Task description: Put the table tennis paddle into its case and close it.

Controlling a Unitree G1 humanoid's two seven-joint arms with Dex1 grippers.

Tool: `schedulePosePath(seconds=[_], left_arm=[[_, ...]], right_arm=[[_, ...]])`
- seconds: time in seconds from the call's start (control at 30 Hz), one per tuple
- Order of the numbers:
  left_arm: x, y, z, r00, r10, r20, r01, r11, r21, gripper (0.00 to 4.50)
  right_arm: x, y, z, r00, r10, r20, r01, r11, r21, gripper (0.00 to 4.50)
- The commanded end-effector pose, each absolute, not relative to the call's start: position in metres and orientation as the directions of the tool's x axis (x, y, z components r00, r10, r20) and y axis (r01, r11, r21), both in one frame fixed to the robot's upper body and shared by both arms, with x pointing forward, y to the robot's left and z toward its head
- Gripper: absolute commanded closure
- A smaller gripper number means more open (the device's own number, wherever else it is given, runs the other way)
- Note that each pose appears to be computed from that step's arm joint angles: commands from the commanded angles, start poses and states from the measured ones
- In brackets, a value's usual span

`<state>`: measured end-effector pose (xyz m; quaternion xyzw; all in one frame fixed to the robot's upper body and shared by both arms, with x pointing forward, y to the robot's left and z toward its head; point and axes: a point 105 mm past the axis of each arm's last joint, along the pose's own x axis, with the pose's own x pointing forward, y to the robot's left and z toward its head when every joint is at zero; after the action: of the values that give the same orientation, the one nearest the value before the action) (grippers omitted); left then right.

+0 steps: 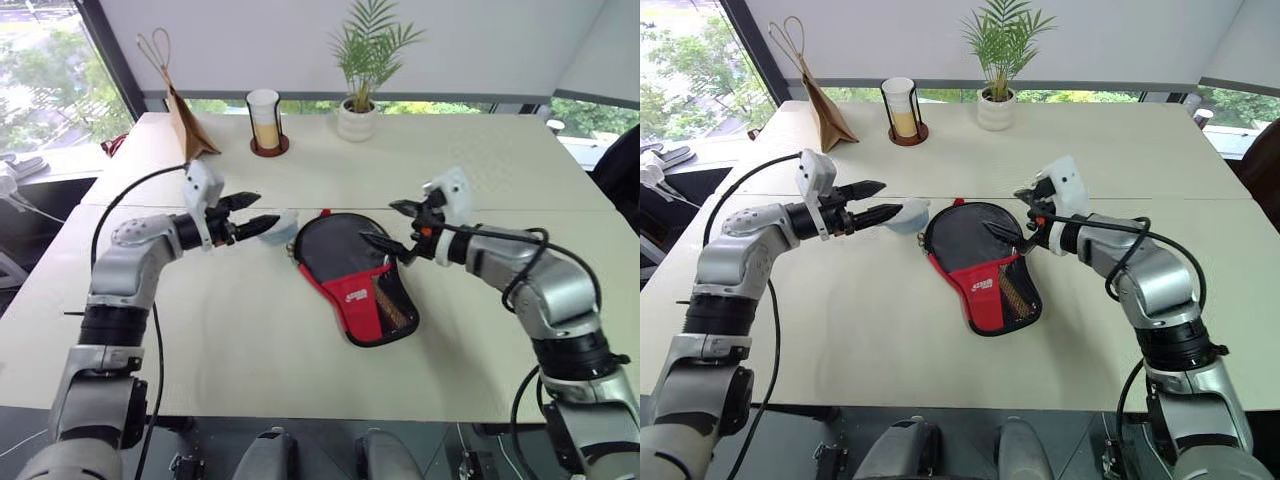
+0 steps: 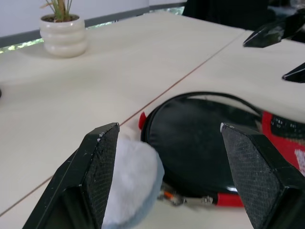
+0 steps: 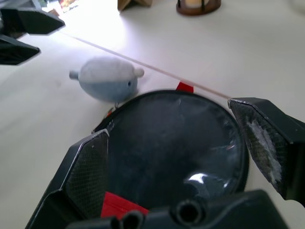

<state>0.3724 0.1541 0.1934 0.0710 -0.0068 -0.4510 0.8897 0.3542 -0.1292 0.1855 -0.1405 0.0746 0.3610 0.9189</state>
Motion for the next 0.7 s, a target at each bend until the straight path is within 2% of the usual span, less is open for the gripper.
schedulePosePath(seconds=[0.03, 0.1, 0.23, 0.3, 0.43, 0.7], left_arm=[[0.357, 0.147, 0.198, 0.535, -0.842, -0.068, 0.835, 0.513, 0.199, 1.01], [0.351, 0.147, 0.194, 0.519, -0.85, -0.083, 0.846, 0.498, 0.191, 1.01], [0.334, 0.145, 0.185, 0.455, -0.883, -0.115, 0.887, 0.439, 0.141, 1.01], [0.33, 0.145, 0.182, 0.452, -0.884, -0.122, 0.89, 0.436, 0.136, 1.01], [0.326, 0.141, 0.177, 0.443, -0.888, -0.125, 0.895, 0.43, 0.118, 1.01], [0.311, 0.143, 0.178, 0.413, -0.901, -0.131, 0.91, 0.403, 0.094, 1.01]], right_arm=[[0.347, -0.142, 0.182, 0.736, 0.61, -0.294, -0.67, 0.719, -0.184, 0.0], [0.339, -0.15, 0.182, 0.728, 0.605, -0.324, -0.663, 0.741, -0.108, 0.0], [0.308, -0.163, 0.168, 0.635, 0.643, -0.428, -0.68, 0.728, 0.085, 0.0], [0.302, -0.165, 0.164, 0.612, 0.655, -0.443, -0.674, 0.725, 0.142, 0.0], [0.303, -0.172, 0.151, 0.576, 0.678, -0.456, -0.633, 0.723, 0.275, 0.0], [0.307, -0.176, 0.114, 0.504, 0.673, -0.541, -0.628, 0.716, 0.306, 0.0]])
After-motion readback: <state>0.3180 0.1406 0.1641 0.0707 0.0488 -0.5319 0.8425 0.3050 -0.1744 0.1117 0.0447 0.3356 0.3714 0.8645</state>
